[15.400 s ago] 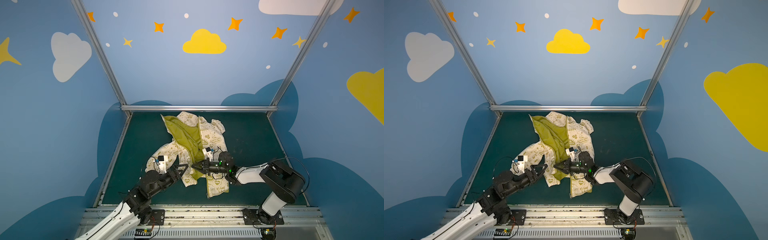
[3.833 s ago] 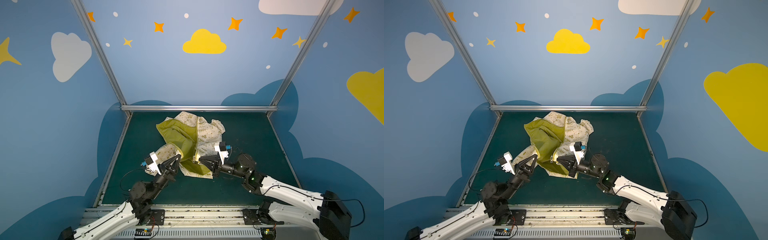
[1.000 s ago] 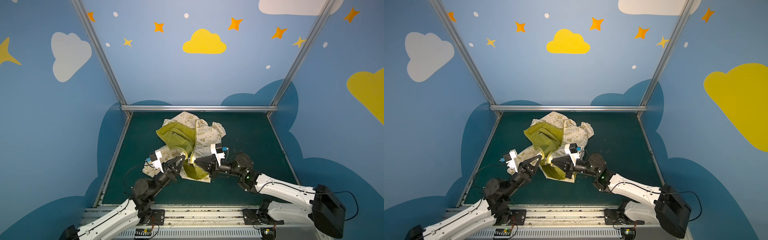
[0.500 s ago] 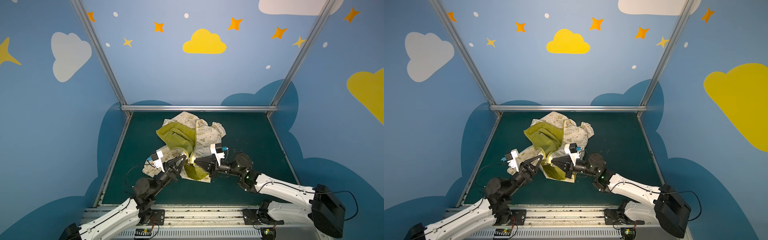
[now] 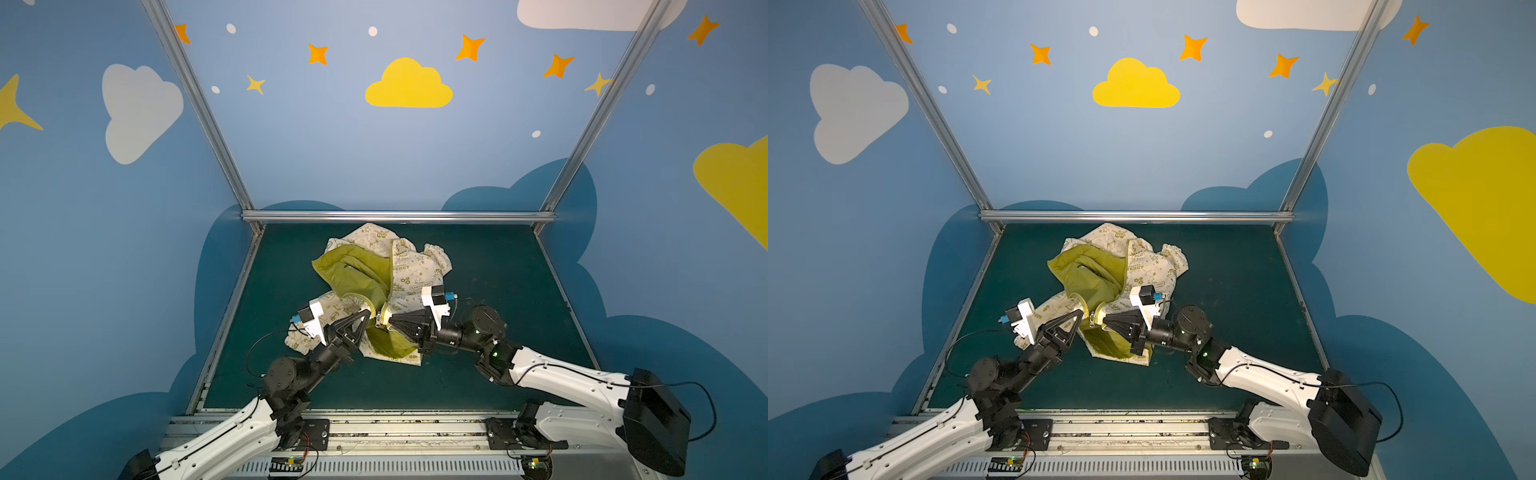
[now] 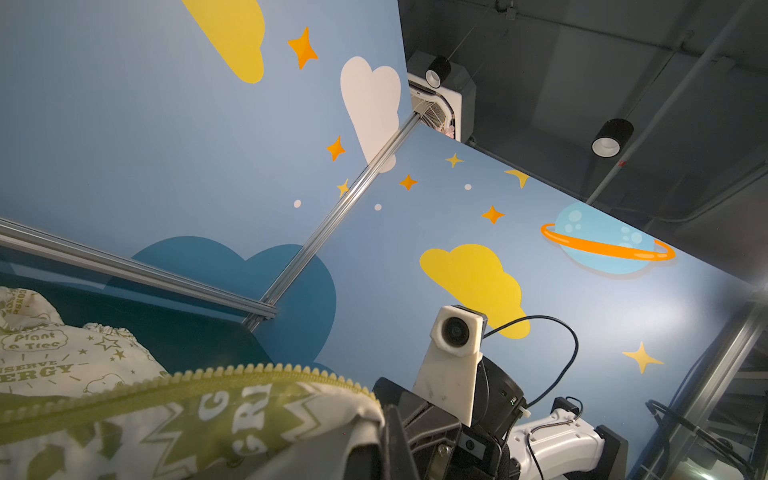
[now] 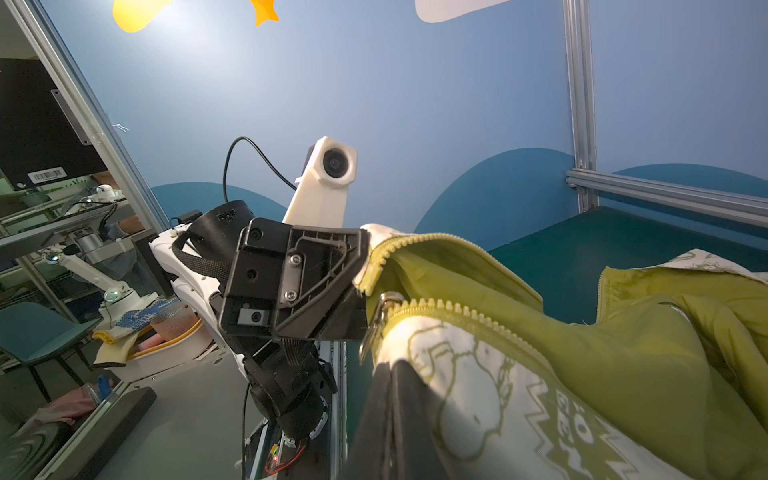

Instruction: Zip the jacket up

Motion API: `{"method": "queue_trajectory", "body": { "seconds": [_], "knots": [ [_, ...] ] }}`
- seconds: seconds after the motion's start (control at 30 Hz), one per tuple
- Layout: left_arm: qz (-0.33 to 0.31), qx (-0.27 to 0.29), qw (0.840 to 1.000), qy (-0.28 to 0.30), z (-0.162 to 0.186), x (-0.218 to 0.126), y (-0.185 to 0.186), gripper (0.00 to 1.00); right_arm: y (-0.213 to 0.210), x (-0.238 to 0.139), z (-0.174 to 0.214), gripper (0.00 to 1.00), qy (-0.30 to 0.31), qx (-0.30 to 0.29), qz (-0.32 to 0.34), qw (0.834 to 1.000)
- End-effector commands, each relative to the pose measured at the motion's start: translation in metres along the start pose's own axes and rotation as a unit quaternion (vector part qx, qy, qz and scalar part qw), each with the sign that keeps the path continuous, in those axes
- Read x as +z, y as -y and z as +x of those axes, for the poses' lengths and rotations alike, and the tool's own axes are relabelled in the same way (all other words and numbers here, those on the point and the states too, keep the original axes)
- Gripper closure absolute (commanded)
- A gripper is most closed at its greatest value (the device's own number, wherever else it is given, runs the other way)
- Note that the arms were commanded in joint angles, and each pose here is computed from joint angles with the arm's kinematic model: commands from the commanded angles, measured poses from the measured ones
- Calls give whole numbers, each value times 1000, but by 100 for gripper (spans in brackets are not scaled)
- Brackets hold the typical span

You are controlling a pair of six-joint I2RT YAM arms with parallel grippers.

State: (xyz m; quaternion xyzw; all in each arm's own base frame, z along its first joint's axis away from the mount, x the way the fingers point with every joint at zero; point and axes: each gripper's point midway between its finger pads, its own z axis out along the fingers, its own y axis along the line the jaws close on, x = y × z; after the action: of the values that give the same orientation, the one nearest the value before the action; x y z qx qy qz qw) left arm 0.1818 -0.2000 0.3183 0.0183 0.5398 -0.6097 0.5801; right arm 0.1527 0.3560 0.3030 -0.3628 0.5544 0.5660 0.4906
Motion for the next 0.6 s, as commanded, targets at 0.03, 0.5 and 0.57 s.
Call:
{"method": "queue_trajectory", "body": {
  "seconds": [0.03, 0.5, 0.57],
  "knots": [
    [15, 4, 1000, 19, -12, 2, 10, 97, -12, 1, -23, 100, 29, -20, -24, 999],
    [18, -1, 1000, 24, -15, 4, 11, 97, -17, 5, -25, 100, 27, -18, -39, 999],
    [19, -1, 999, 27, -17, 3, 12, 97, -17, 5, -23, 100, 24, -16, -40, 999]
  ]
}}
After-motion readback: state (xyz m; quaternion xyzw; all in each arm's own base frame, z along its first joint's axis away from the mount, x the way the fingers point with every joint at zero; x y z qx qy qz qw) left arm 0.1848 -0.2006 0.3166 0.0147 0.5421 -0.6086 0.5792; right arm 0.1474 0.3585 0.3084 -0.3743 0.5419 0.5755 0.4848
